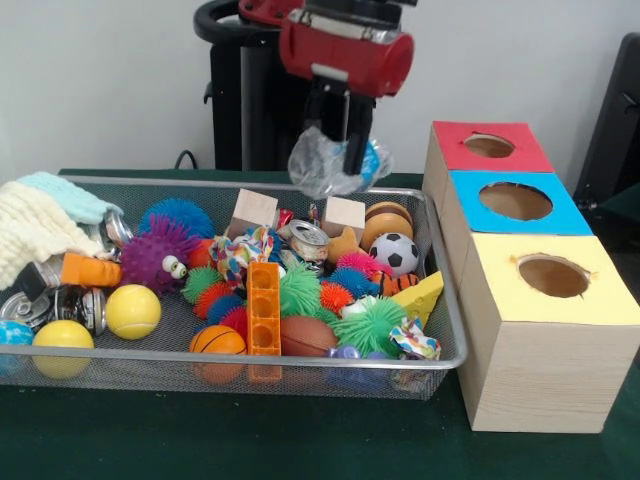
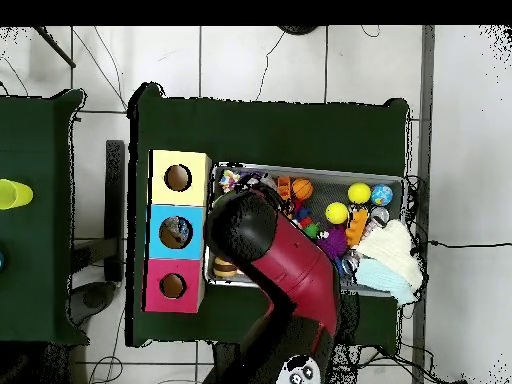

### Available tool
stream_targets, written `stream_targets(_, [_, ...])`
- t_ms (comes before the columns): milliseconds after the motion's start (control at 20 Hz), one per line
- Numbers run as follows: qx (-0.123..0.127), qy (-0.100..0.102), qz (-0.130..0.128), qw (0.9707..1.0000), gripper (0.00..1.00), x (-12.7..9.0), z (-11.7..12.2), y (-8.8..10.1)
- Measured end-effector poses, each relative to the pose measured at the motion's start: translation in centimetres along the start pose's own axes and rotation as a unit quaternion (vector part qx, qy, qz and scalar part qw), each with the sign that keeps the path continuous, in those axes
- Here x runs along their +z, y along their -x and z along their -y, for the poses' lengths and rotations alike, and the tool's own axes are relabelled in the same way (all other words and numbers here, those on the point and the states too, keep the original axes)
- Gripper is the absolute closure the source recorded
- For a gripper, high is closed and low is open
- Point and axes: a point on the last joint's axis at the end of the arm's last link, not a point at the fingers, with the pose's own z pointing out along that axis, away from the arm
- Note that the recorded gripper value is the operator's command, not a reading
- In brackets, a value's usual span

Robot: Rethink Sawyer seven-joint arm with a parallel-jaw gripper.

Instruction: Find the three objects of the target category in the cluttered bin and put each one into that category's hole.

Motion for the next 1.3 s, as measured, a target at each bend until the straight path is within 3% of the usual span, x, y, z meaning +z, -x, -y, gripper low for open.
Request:
stream_targets(250, [-0.004, 0.003, -0.009, 0.9999, 1.0, -2.6, -1.3, -1.3])
stream_targets(500, [0.008, 0.007, 0.001, 0.9999, 1.0, -4.2, -2.8, -2.3])
stream_targets(1300, [0.066, 0.009, 0.0, 0.9978, 1.0, -4.7, -5.4, -5.2])
